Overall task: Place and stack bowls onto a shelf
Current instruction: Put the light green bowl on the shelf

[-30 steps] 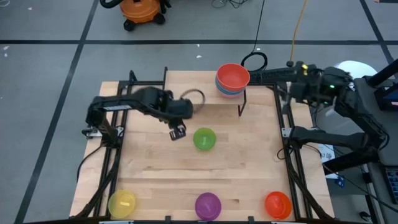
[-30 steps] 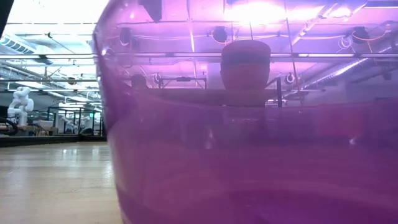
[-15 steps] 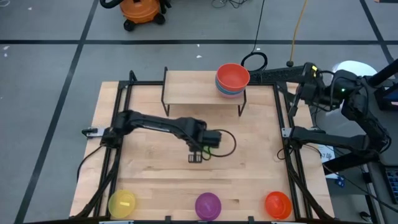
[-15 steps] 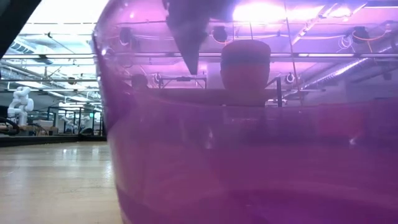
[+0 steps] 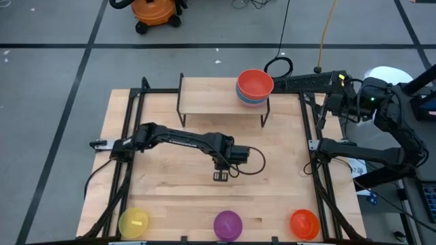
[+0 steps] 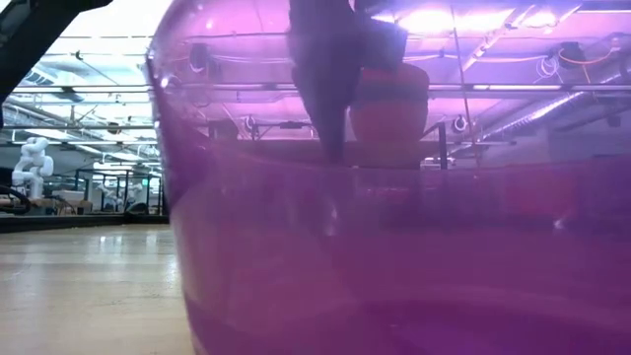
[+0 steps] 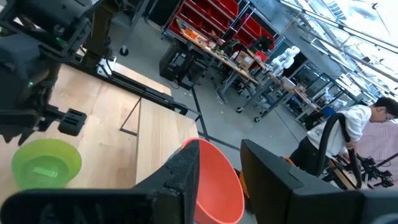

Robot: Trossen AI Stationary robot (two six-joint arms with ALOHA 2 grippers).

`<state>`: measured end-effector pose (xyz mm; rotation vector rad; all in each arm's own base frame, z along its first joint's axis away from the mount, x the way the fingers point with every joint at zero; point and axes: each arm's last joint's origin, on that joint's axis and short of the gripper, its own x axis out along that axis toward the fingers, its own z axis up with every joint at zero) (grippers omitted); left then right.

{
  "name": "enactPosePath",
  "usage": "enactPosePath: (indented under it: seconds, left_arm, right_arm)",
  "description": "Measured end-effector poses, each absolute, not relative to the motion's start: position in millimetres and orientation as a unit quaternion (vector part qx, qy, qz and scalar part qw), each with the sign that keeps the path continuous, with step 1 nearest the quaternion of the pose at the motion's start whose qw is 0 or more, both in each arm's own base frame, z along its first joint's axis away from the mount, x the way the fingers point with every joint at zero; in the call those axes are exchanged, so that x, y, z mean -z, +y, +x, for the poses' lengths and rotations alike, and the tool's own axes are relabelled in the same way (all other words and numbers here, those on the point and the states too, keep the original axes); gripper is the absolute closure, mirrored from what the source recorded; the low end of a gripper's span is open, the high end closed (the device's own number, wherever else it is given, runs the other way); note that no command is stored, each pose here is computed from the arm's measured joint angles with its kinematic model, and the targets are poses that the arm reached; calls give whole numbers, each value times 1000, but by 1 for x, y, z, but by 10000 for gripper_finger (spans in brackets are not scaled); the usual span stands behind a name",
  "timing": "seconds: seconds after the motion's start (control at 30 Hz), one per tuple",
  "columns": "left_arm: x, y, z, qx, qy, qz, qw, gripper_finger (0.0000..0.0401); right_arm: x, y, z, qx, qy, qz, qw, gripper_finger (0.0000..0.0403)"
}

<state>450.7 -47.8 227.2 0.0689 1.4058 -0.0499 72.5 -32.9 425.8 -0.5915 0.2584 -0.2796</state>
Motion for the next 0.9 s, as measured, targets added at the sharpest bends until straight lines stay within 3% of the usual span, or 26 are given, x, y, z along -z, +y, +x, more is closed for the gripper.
enactPosePath:
  seconds: [0.9]
  left_arm:
    - [-183, -37, 467, 39, 668, 15, 743, 320]
  right_arm:
    - [-425, -33, 72, 137, 129, -289, 939, 291]
